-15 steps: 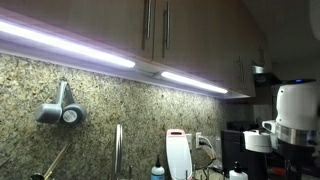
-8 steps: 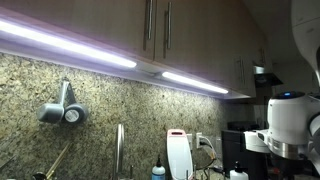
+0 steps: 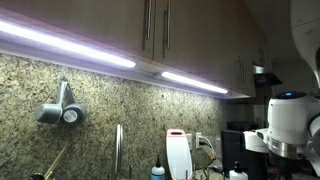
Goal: Put the right bottle into the sink
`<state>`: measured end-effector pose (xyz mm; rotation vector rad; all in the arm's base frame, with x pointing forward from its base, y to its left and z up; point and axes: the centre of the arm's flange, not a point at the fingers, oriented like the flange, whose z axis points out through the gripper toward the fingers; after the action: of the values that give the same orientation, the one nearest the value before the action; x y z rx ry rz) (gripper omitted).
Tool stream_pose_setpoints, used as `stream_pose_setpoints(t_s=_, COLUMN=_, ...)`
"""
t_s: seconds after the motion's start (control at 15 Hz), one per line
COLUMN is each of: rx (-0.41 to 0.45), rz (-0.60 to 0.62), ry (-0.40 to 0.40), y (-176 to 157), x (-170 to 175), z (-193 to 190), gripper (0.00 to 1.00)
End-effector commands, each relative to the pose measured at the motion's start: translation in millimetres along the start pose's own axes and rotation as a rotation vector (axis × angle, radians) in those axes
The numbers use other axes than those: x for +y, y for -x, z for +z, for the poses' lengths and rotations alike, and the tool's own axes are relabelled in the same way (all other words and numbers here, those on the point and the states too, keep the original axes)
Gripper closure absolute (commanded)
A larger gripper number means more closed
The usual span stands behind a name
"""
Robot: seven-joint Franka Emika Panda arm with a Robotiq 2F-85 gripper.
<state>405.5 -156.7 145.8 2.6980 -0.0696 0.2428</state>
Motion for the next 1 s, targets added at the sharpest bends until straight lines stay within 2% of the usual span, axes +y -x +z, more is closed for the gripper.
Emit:
stream_pose_setpoints(t_s=0.0, rx=0.101, rz=0.035, ry=0.067, y=-4, x=0, z=4, gripper=0.0)
stream_pose_setpoints(t_s=0.2, rx=0.177, rz=0.071, ry=0.112, y=-6, x=1, z=4, gripper=0.0)
stream_pose_setpoints(t_s=0.53, rx=0.239, rz=0.114, ry=0.156, y=-24, x=-1, z=-2, gripper=0.0)
stream_pose_setpoints(t_s=0.67, rx=0.249, rz=0.115, ry=0.16, y=-29, x=-4, z=-6, gripper=0.0)
stream_pose_setpoints(t_s=0.73, rx=0.229, rz=0.099, ry=0.133, y=-45, x=-4, z=-21, gripper=0.0)
stream_pose_setpoints(t_s=0.93, rx=0.234, rz=0.098, ry=0.138, y=-47, x=-9, z=-22, gripper=0.0)
